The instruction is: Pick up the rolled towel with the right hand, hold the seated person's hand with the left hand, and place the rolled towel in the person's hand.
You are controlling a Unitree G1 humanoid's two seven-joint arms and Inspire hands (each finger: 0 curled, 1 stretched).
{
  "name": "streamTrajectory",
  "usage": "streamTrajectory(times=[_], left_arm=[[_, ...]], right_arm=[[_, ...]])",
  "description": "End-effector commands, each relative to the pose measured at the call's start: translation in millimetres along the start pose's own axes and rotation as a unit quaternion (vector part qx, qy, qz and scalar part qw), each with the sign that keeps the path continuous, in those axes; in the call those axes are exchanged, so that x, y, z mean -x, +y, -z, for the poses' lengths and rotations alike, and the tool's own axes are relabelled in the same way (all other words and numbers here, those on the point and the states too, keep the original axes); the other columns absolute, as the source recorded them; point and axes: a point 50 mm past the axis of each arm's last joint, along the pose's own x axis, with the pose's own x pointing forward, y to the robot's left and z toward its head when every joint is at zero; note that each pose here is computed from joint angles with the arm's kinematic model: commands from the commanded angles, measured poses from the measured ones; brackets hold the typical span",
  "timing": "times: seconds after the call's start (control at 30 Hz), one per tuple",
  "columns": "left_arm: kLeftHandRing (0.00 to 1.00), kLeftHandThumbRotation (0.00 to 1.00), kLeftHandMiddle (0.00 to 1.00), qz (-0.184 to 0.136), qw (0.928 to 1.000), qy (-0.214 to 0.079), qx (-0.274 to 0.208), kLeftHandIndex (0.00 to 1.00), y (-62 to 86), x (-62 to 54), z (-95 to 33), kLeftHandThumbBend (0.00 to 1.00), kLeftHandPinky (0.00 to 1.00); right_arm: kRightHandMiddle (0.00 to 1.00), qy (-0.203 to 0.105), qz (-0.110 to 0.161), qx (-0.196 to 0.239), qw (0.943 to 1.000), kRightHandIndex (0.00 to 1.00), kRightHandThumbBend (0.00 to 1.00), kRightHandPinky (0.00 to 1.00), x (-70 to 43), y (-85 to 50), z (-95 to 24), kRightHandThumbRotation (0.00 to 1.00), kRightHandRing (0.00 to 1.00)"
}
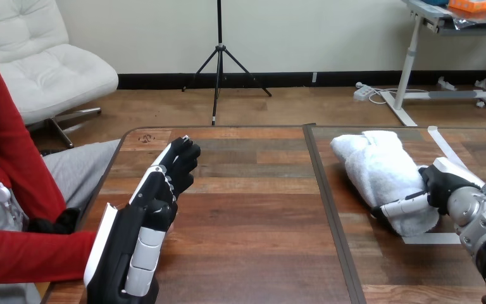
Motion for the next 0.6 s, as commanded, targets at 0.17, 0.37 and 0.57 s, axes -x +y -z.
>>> streamTrajectory(times=[0.17,0.37,0.57], left_arm=[[0.91,1.00,0.90,-0.004,0.9984,-0.056,-0.004,0.91,2.9,-11.8,-15.2,0.80,0.92],[0.90,1.00,0.89,-0.007,0.9984,-0.057,-0.004,0.91,3.5,-12.1,-16.3,0.80,0.92],[0.89,1.00,0.88,-0.009,0.9983,-0.058,-0.003,0.90,4.3,-12.3,-16.9,0.80,0.91]], right_arm=[[0.63,-0.044,0.012,0.021,0.9987,0.65,1.00,0.46,0.1,13.5,-17.2,0.20,0.58],[0.57,-0.051,0.030,0.040,0.9974,0.57,0.94,0.41,0.4,16.9,-17.6,0.11,0.52],[0.52,-0.057,0.046,0.037,0.9966,0.51,0.82,0.38,0.8,19.8,-18.2,0.03,0.47]])
